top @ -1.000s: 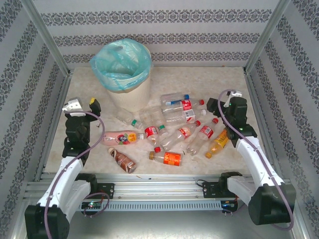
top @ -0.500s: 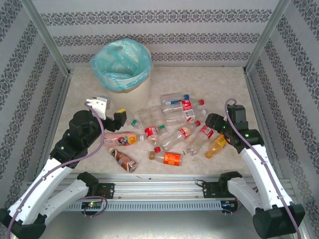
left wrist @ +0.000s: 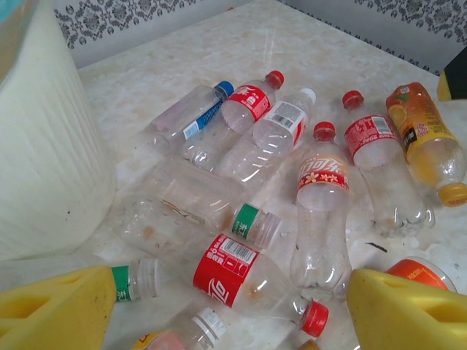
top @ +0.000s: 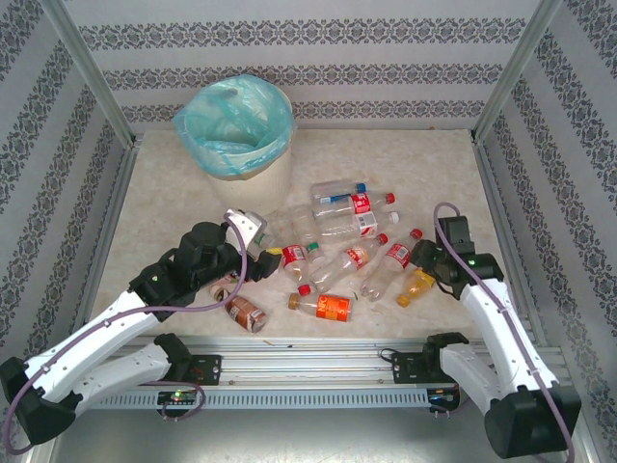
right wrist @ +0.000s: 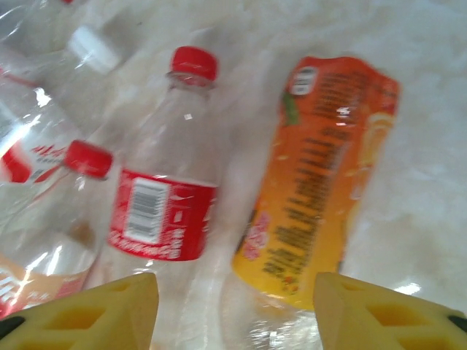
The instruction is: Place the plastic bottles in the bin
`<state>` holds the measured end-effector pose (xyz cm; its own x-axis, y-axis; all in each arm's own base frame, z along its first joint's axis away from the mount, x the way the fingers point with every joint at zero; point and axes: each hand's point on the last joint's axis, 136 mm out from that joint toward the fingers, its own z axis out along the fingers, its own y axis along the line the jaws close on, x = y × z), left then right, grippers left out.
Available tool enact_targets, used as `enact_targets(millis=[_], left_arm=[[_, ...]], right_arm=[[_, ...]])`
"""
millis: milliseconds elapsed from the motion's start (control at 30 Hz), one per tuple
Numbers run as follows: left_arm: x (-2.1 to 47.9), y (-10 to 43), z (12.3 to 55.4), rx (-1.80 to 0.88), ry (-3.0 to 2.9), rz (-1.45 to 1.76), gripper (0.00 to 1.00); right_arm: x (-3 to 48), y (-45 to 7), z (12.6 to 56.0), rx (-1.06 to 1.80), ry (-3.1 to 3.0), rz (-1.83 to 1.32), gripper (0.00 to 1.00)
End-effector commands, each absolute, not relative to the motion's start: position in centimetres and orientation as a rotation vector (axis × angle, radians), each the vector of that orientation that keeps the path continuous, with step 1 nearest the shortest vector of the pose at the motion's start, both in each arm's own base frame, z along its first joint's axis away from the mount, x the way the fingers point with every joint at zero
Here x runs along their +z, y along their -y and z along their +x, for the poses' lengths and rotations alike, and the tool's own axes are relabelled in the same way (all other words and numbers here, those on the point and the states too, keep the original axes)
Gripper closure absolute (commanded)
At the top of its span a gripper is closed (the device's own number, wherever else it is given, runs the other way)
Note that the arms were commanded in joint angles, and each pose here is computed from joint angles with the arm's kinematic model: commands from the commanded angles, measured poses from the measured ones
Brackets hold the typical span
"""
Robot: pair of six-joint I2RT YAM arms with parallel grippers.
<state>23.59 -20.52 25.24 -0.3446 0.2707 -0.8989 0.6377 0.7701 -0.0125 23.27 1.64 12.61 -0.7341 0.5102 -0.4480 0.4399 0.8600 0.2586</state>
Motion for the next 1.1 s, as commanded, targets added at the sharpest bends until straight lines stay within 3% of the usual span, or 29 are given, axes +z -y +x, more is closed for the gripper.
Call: enact_targets(millis=[0, 433, 733, 900, 1067], left_arm=[[25.9, 21.1, 23.6, -0.465, -1.891, 0.692, 0.16], [26.0, 20.3, 23.4, -0.433, -1.915, 0.681, 0.13], [26.0, 19.7, 22.9, -0.440, -1.911, 0.661, 0.12], [25.3, 19.4, 22.9, -0.428, -1.916, 0.653, 0.12], [24.5, 19.5, 23.0, -0.433, -1.928, 0.645, 0.11]], right_arm=[[14.0, -3.9, 24.6, 0.249, -2.502, 0.639, 0.42], [9.5, -7.5, 25.3, 0.181, -2.619, 0.612, 0.28], [6.8, -7.2, 24.6, 0.119, -2.667, 0.702, 0.22], [5.3, -7.5, 24.4, 0.137, -2.677, 0.734, 0.30], [4.1, -7.9, 24.7, 0.147, -2.696, 0.745, 0.30]])
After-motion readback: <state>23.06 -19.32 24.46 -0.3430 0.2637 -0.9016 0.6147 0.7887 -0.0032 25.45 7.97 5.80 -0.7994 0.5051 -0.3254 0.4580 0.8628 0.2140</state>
